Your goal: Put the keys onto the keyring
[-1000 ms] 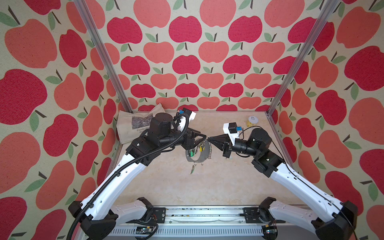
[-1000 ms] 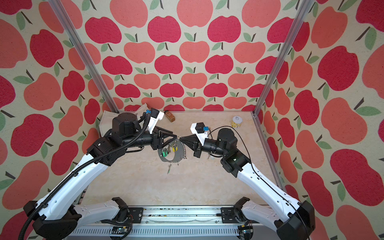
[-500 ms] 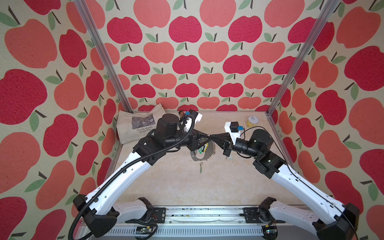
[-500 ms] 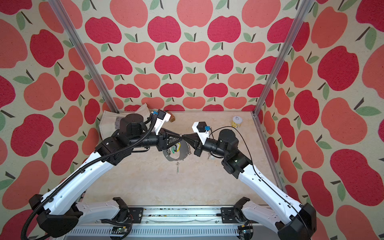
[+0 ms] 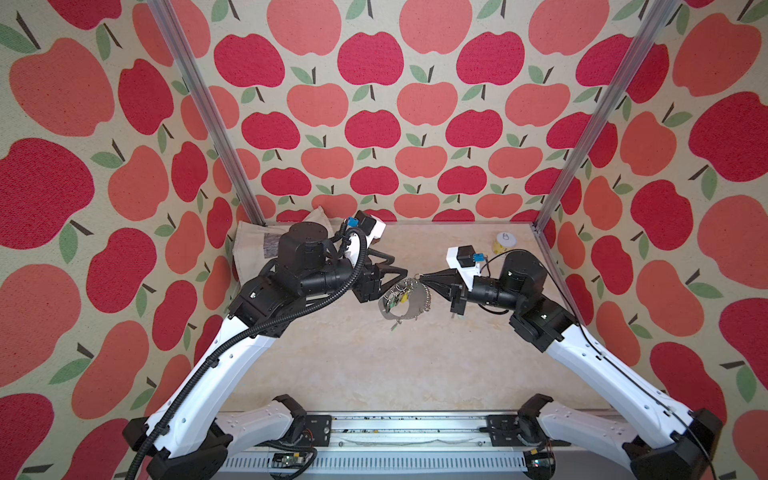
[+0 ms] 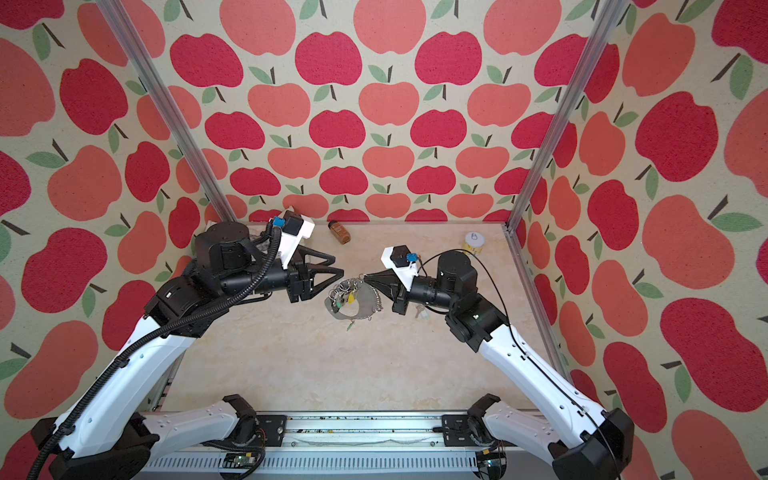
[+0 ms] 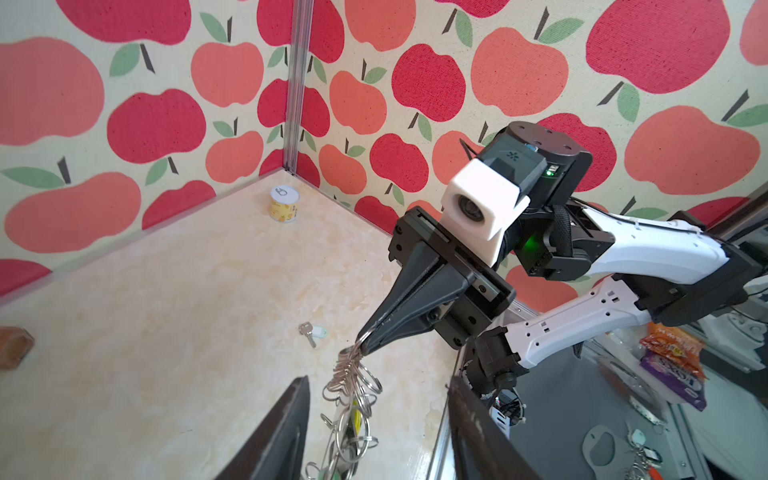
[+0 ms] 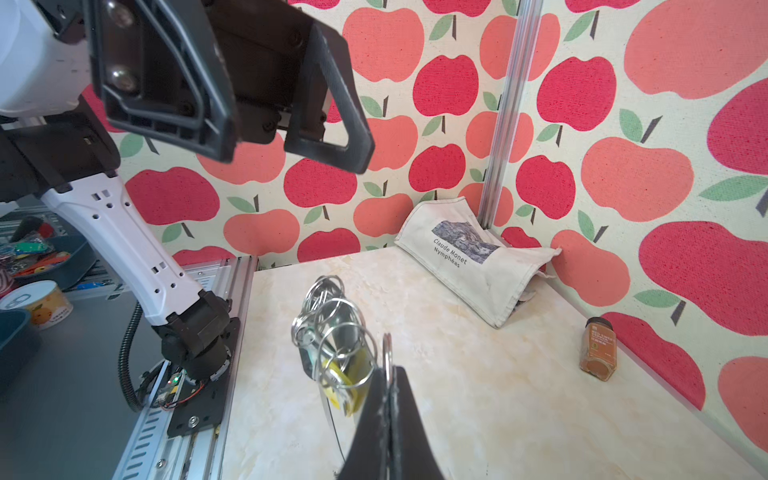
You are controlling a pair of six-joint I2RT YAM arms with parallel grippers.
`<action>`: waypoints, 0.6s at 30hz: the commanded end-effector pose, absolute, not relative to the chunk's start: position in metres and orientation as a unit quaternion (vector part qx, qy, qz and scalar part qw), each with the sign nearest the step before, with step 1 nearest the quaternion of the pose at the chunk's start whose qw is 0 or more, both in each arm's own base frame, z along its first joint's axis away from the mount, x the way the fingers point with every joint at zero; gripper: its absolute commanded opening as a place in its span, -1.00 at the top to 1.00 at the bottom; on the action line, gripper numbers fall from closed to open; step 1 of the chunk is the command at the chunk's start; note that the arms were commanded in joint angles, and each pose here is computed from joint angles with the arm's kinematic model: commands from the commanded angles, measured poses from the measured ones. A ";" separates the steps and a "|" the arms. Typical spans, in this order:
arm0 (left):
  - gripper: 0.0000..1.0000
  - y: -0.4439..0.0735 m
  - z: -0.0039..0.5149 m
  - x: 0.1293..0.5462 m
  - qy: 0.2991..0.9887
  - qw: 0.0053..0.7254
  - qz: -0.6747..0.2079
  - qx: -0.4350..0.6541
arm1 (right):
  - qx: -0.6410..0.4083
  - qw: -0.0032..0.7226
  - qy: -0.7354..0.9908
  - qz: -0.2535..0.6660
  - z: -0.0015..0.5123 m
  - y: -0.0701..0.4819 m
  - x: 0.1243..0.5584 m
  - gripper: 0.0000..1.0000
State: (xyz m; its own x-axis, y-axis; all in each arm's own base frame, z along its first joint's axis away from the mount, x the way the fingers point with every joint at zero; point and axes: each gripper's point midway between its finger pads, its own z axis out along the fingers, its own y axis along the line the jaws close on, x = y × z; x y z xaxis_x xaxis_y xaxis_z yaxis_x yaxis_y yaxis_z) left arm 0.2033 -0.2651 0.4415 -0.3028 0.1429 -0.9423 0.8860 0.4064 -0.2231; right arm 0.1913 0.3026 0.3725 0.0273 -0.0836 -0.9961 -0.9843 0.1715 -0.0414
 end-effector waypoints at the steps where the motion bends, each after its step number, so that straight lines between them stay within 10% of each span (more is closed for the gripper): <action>1: -0.07 -0.271 0.424 0.199 0.690 0.451 -0.353 0.442 | -0.518 0.523 0.525 0.427 0.384 0.301 0.177 1.00; 18: 0.28 -0.304 0.401 0.183 0.627 0.444 -0.282 0.575 | -0.550 0.499 0.514 0.430 0.387 0.302 0.165 1.00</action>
